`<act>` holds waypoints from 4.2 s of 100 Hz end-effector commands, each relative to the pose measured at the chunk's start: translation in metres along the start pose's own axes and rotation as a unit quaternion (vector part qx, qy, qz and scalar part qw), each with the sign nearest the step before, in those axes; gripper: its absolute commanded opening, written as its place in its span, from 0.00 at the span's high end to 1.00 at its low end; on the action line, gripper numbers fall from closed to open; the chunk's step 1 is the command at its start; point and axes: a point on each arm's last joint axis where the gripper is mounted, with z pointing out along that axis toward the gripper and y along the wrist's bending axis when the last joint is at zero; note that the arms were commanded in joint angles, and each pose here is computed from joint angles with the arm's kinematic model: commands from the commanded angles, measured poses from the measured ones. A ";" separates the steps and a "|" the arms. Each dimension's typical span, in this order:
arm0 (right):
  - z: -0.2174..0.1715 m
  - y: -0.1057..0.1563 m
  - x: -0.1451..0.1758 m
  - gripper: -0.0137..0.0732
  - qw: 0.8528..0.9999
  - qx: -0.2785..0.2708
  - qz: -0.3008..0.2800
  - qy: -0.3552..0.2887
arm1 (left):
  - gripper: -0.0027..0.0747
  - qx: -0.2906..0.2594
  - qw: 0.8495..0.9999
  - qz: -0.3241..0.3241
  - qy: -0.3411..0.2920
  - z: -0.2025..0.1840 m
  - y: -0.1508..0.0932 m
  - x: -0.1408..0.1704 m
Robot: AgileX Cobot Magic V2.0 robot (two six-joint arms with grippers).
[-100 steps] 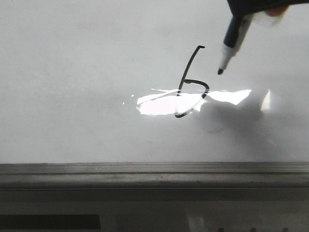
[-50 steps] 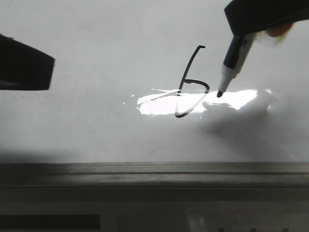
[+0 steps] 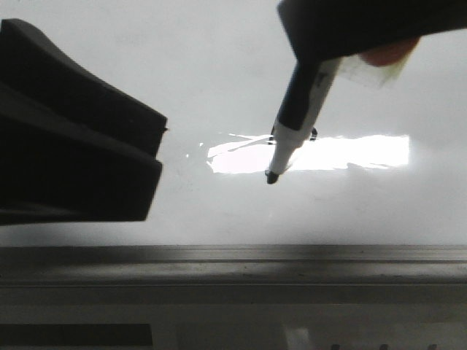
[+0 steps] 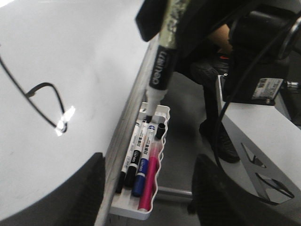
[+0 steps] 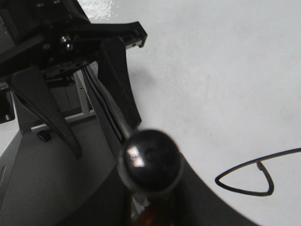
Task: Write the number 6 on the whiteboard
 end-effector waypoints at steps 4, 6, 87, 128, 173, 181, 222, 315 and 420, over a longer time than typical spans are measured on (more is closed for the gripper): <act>-0.007 0.000 -0.023 0.90 0.997 0.007 -0.009 -0.079 | 0.49 0.024 0.998 0.002 -0.065 0.007 -0.006 -0.020; -0.007 0.001 -0.024 0.90 0.997 0.006 -0.010 -0.081 | 0.49 0.025 0.997 -0.001 -0.068 0.008 -0.006 -0.021; 0.012 0.034 -0.028 0.90 0.992 -0.071 -0.031 -0.098 | 0.49 0.037 0.994 -0.030 -0.097 0.013 -0.007 -0.025; 0.013 0.036 -0.021 0.90 0.994 -0.082 -0.034 -0.064 | 0.57 0.037 0.994 -0.033 -0.097 0.013 -0.007 -0.025; 0.013 0.036 -0.021 0.90 0.994 -0.083 -0.034 -0.062 | 0.99 0.045 0.993 -0.033 -0.102 0.013 -0.009 -0.026; 0.013 0.036 -0.021 0.89 0.994 -0.083 -0.034 -0.062 | 0.99 0.047 0.993 -0.032 -0.103 0.013 -0.009 -0.026; 0.009 0.030 -0.023 0.34 0.995 -0.068 -0.029 -0.072 | 0.99 0.054 0.993 -0.065 -0.086 0.013 -0.010 -0.023; -0.055 0.004 -0.032 0.92 0.986 0.005 -0.014 -0.163 | 0.99 -0.193 0.939 -0.286 0.002 0.012 0.030 -0.004; -0.055 0.004 -0.032 0.92 0.987 0.005 -0.019 -0.160 | 0.99 -0.458 0.847 -0.252 0.097 0.041 0.046 -0.008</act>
